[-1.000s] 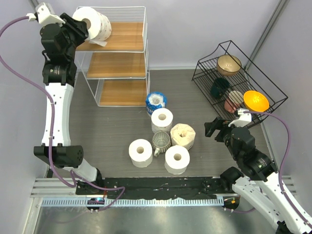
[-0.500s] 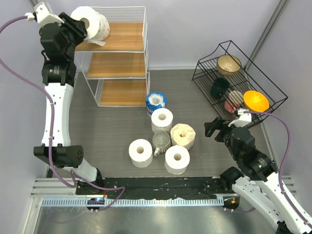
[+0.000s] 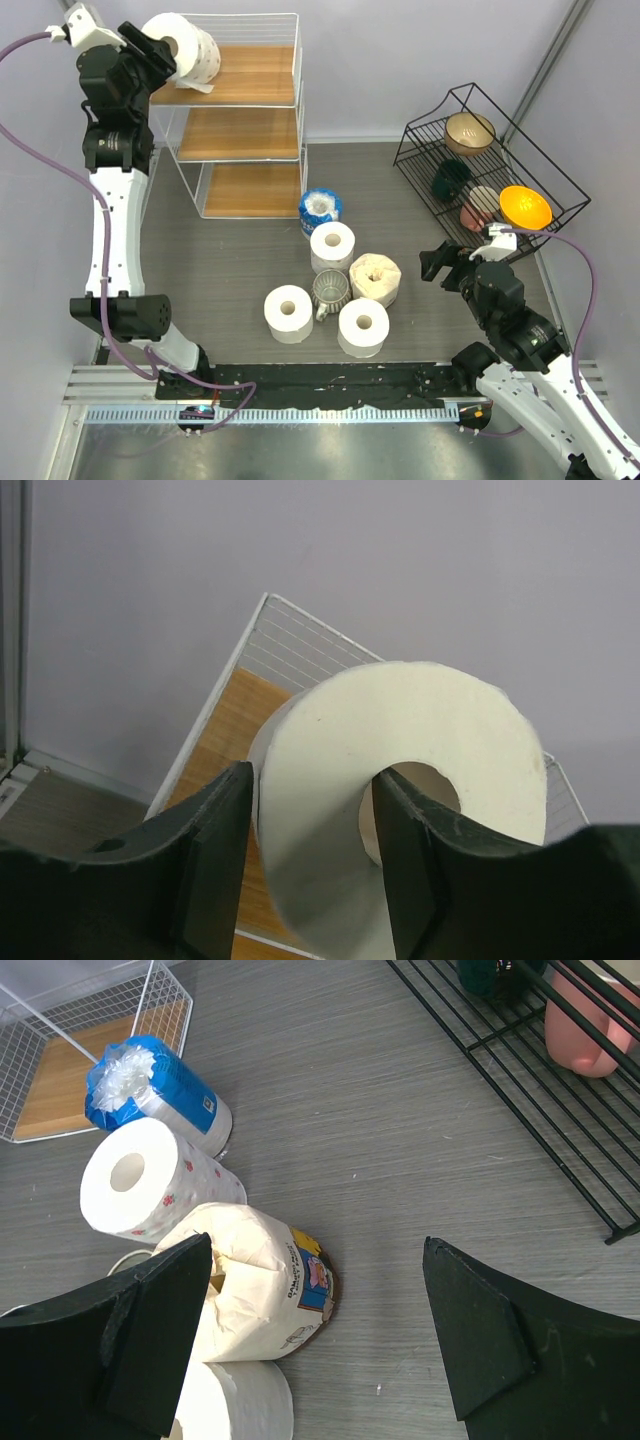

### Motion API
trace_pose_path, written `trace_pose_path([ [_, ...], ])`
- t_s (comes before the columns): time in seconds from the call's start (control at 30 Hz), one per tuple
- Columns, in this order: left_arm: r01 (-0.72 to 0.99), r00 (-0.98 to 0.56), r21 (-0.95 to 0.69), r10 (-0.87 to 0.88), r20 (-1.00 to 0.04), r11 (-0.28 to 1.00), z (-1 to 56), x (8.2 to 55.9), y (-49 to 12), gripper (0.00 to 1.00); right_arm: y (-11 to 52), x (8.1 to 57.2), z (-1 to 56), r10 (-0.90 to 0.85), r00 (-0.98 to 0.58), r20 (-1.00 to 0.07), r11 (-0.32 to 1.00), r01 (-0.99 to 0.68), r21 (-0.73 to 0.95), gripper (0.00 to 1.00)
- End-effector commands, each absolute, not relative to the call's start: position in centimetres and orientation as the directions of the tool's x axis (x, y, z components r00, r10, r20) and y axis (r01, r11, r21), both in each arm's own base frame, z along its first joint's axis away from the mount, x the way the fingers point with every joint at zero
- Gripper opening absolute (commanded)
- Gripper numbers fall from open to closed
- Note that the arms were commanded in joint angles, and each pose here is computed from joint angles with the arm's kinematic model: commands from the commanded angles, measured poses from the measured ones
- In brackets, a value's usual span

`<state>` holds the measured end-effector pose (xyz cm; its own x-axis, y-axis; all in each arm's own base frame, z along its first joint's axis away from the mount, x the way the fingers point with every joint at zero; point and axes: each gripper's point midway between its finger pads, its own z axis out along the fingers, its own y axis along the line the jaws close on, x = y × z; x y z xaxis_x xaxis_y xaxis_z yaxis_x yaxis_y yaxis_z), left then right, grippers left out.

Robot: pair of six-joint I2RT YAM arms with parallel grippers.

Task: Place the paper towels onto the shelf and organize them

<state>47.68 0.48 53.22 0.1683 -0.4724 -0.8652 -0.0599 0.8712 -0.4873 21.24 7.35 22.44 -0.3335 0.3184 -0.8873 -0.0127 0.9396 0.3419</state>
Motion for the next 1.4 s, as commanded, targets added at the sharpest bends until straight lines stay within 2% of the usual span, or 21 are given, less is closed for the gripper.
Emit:
trace_pose_path([
  [0.0,-0.035,0.243,-0.491,-0.469,-0.849,0.870,56.1,47.1,1.4,0.61,7.6,21.6,23.7,0.338,-0.296,-0.893,0.932,-0.028,0.362,0.92],
  [0.3,-0.011,0.238,-0.497,-0.480,-0.844,0.868,56.1,47.4,1.0,0.68,7.6,21.6,23.6,0.339,-0.297,-0.893,0.932,-0.027,0.363,0.92],
  [1.03,0.103,0.240,-0.559,-0.566,-0.789,0.823,57.2,49.1,-0.7,0.69,7.4,21.6,23.7,0.331,-0.300,-0.895,0.936,-0.019,0.352,0.92],
  [1.27,0.136,0.243,-0.554,-0.570,-0.785,0.821,58.1,45.3,-1.2,0.70,7.5,21.6,23.5,0.329,-0.306,-0.893,0.936,-0.021,0.352,0.92],
  [1.37,0.194,0.151,-0.564,-0.593,-0.791,0.802,56.5,42.0,-3.1,0.73,7.5,21.7,23.5,0.330,-0.305,-0.893,0.936,-0.020,0.352,0.92],
])
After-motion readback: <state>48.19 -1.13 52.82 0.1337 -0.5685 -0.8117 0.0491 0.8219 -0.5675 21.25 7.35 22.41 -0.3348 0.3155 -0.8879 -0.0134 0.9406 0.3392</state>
